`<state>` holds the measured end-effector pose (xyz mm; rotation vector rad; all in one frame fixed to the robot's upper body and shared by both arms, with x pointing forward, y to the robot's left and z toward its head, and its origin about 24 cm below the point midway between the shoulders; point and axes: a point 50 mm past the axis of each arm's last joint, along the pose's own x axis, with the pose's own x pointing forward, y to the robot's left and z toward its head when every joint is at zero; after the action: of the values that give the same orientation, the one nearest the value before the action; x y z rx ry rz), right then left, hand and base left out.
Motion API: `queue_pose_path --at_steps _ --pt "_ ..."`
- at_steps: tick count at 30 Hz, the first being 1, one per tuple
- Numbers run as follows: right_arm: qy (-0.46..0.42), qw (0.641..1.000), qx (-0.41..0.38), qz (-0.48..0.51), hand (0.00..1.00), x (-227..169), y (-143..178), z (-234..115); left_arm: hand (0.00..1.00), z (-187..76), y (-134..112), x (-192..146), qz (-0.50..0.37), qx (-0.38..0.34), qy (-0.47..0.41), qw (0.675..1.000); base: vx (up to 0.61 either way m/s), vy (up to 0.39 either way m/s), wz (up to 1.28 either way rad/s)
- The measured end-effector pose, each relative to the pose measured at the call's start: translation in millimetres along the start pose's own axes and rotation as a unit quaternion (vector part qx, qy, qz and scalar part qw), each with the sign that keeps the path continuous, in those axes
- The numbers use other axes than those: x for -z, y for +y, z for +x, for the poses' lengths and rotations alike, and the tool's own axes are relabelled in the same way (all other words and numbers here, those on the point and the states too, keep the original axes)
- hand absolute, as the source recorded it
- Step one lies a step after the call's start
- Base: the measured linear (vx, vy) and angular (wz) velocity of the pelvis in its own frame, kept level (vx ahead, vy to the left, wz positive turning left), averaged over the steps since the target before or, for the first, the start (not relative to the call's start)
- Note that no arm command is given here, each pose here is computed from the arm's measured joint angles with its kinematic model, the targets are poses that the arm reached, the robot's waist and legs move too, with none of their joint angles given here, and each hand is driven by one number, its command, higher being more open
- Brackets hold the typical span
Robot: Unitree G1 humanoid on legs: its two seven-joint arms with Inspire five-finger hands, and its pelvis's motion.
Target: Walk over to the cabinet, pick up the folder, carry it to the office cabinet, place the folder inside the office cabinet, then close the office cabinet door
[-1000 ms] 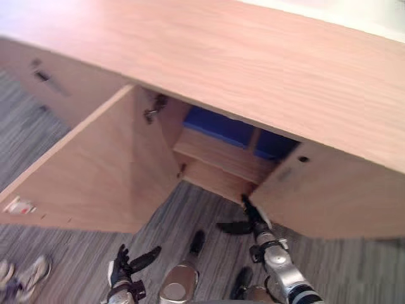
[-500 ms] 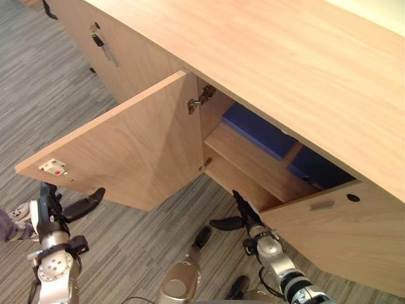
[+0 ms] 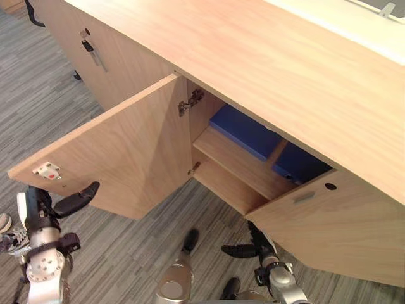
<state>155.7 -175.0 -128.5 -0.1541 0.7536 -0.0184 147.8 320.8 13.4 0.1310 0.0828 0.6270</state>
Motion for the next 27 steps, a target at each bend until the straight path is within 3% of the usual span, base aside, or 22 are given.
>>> queue_pose_path --at_steps 6,12,15,17,20,24,27 --pt "0.015 0.996 0.067 0.059 1.0 9 -20 -4 1.0 -68 -30 55 -0.028 0.052 0.139 0.989 -0.07 0.039 -0.45" --pt "0.014 0.991 0.093 0.096 1.0 9 -21 -5 1.0 -107 -57 89 -0.014 0.123 0.235 0.964 -0.06 0.032 -0.62" --pt "0.02 0.988 0.106 0.113 1.0 12 -18 -8 1.0 -126 -87 100 0.05 0.25 0.258 0.932 -0.02 0.118 -1.13" --pt "0.025 0.987 0.112 0.116 1.0 15 -18 -10 1.0 -112 -95 93 0.076 0.299 0.225 0.924 0.07 0.128 -1.31" --pt "0.036 0.987 0.107 0.118 1.0 22 -15 -13 1.0 -77 -114 87 0.107 0.296 0.193 0.929 -0.03 0.141 -1.08" --pt "0.065 0.983 0.122 0.12 1.0 39 -26 -22 1.0 -30 -142 51 0.105 0.302 0.104 0.942 -0.08 0.064 -0.57" --pt "0.075 0.983 0.122 0.114 1.0 45 -33 -24 1.0 -9 -143 35 0.104 0.279 0.07 0.952 -0.05 -0.01 -0.53"
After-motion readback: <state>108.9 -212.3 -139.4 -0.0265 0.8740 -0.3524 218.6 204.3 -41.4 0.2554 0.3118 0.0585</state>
